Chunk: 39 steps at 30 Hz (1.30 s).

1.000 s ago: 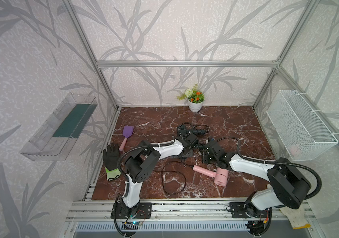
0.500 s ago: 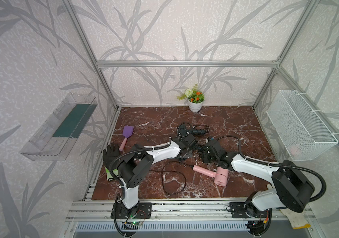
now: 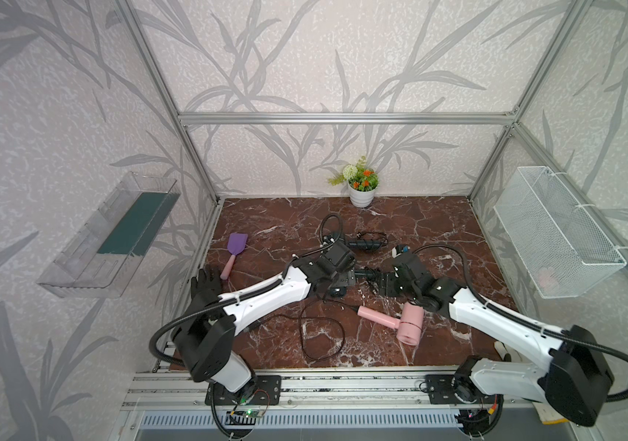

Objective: Wrap the cord around the hair dryer
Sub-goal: Place the hair dryer at the center of the board, then pick up the hair dryer from the center of the board.

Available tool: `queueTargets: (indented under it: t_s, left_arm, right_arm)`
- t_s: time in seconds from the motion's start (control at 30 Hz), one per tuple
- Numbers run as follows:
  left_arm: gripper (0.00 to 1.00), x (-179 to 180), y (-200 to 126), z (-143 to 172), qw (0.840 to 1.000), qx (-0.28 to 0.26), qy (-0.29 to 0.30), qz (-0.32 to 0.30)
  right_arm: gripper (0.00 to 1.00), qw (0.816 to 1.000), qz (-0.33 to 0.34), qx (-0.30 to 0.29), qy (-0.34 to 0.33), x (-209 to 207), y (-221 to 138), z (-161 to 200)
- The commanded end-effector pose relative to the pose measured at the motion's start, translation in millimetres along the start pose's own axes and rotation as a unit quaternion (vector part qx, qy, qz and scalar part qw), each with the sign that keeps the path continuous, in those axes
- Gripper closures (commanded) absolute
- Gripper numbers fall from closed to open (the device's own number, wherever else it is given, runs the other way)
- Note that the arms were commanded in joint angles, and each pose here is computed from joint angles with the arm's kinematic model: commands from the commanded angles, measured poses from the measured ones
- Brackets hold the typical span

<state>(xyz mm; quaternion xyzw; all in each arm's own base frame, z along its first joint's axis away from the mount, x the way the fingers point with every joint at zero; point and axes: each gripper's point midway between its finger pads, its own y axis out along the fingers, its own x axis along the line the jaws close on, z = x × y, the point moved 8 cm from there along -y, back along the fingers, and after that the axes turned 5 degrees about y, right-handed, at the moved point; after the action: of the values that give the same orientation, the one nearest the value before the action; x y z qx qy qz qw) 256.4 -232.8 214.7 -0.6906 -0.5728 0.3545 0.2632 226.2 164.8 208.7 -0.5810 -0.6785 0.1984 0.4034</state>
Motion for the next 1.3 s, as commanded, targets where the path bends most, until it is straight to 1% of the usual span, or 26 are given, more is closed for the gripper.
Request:
queueTargets:
  t_s: [0.0,0.07,0.17,0.2,0.27,0.3,0.4,0.5,0.63,0.7,0.77,0.8,0.87,0.97,1.03,1.1,1.17,1.27]
  left_arm:
    - [0.01,10,-31,-16,0.998,-0.058,-0.002,0.008]
    - [0.01,19,-43,-20,0.997,-0.074,-0.008,0.005]
    - [0.01,32,-53,-23,0.996,-0.085,-0.015,-0.004]
    - [0.01,36,-55,-23,0.996,-0.087,-0.019,-0.005]
    - [0.01,42,-56,-22,0.996,-0.087,-0.024,-0.006]
    - [0.01,45,-55,-20,0.996,-0.085,-0.026,-0.008]
    - [0.01,52,-55,-17,0.996,-0.081,-0.033,-0.011]
    - [0.01,56,-54,-16,0.996,-0.080,-0.036,-0.010]
    - [0.01,58,-56,-15,0.996,-0.079,-0.037,-0.011]
    - [0.01,61,-59,-15,0.996,-0.083,-0.042,-0.015]
    - [0.01,65,-62,-15,0.995,-0.089,-0.049,-0.024]
    - [0.01,69,-63,-15,0.994,-0.093,-0.053,-0.031]
    - [0.01,76,-68,-16,0.992,-0.101,-0.060,-0.044]
    - [0.01,87,-75,-15,0.989,-0.120,-0.070,-0.059]
    - [0.01,94,-81,-14,0.987,-0.129,-0.077,-0.060]
    - [0.01,100,-86,-13,0.985,-0.138,-0.080,-0.060]
    - [0.01,106,-89,-12,0.984,-0.141,-0.083,-0.064]
    - [0.01,111,-91,-10,0.984,-0.142,-0.087,-0.063]
  right_arm:
    - [0.24,0.994,0.099,0.016,0.031,-27,-44,2]
    - [0.24,0.988,0.139,0.045,0.056,-39,-59,11]
    - [0.20,0.974,0.178,0.103,0.090,-53,-68,30]
    - [0.16,0.970,0.186,0.123,0.100,-57,-69,38]
    - [0.02,0.962,0.201,0.146,0.115,-64,-68,53]
    - [0.01,0.959,0.205,0.153,0.124,-66,-67,61]
    - [0.01,0.957,0.195,0.167,0.137,-68,-61,77]
    - [0.01,0.955,0.191,0.177,0.143,-66,-53,84]
    - [0.01,0.960,0.190,0.161,0.124,-48,-54,79]
    - [0.01,0.963,0.178,0.148,0.139,-31,-57,74]
    - [0.01,0.963,0.152,0.137,0.177,-12,-57,73]
    - [0.01,0.960,0.141,0.130,0.206,-3,-56,74]
    - [0.06,0.952,0.129,0.116,0.253,15,-56,81]
    - [0.10,0.939,0.134,0.099,0.300,36,-57,86]
    - [0.11,0.928,0.152,0.081,0.331,39,-58,87]
    - [0.15,0.916,0.159,0.064,0.364,38,-54,88]
    - [0.16,0.906,0.152,0.057,0.392,40,-48,91]
    - [0.16,0.891,0.167,0.046,0.419,37,-37,98]
